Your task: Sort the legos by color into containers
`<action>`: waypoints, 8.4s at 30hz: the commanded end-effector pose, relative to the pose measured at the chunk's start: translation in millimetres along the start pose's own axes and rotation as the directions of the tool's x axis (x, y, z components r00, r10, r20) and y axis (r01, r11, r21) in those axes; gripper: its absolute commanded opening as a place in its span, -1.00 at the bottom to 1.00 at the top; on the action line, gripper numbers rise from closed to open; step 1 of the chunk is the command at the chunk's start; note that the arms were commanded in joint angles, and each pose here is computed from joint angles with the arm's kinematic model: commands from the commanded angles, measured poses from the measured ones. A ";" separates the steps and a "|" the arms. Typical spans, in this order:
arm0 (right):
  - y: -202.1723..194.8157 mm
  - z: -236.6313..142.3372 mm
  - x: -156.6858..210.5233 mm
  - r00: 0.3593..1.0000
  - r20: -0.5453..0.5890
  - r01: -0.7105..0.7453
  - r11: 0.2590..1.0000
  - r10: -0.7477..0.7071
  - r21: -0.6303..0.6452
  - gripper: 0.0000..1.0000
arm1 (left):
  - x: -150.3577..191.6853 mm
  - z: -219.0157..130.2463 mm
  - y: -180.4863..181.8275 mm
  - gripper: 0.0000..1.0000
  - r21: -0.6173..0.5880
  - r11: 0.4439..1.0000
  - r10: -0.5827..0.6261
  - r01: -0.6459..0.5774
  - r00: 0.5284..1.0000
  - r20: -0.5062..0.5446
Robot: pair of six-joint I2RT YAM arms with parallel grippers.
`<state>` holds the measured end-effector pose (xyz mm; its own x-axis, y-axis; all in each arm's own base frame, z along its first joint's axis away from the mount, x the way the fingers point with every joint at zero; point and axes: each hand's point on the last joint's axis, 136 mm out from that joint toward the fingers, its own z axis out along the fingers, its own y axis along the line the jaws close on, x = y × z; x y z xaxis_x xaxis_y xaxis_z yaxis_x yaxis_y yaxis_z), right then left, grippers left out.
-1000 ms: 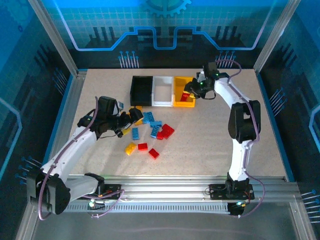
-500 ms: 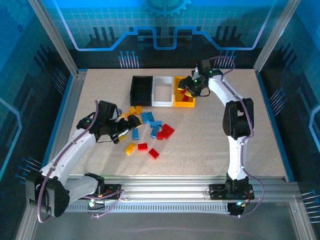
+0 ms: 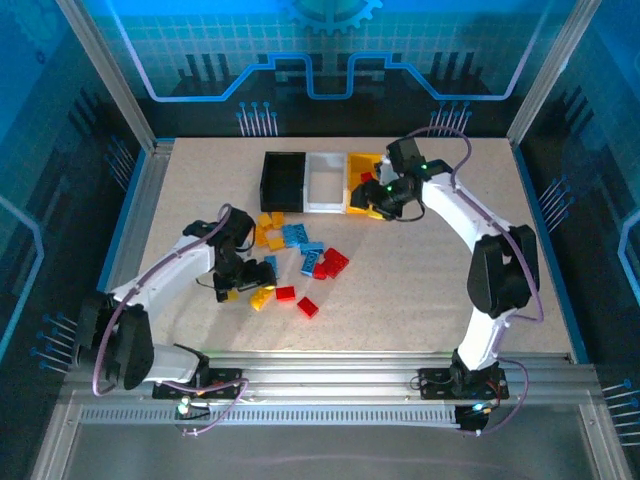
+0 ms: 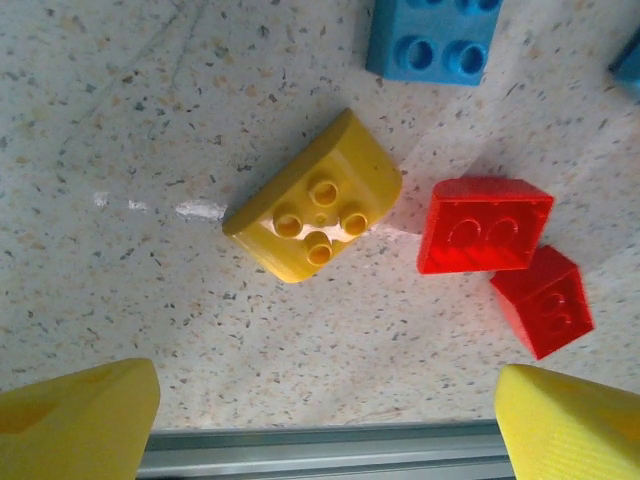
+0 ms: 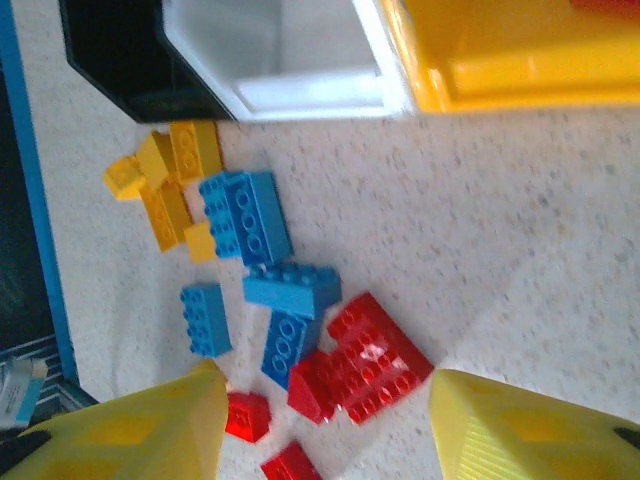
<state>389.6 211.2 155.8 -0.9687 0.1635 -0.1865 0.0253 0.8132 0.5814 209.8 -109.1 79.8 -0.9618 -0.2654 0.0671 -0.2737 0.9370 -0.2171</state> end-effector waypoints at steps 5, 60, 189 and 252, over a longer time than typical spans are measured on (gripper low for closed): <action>-11.5 -25.0 26.0 0.999 0.003 0.042 0.998 -0.043 0.035 0.15 | -6.7 22.9 -1.4 0.62 -0.082 0.982 0.163 -0.167 0.985 -0.063; -0.9 -63.1 75.0 0.999 0.033 0.022 0.999 -0.024 0.032 0.11 | -243.0 -78.5 -122.2 -0.27 0.276 0.959 -0.012 -0.067 0.962 0.274; 8.7 -32.7 115.7 0.988 -0.053 0.150 0.979 -0.144 0.140 0.15 | -325.0 -65.2 -117.7 0.28 0.517 0.800 -0.419 0.304 0.900 0.119; 8.4 15.3 152.5 0.921 -0.276 0.324 0.934 -0.275 0.152 0.21 | -191.3 51.0 8.5 -0.27 -0.056 0.982 -0.179 0.180 0.984 0.015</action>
<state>254.8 247.3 112.2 -0.9699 -0.2212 -0.1022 -0.2431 0.9053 0.3483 392.7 -67.3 16.8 -0.8959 -0.4345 0.0926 -0.4439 0.8836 -0.1489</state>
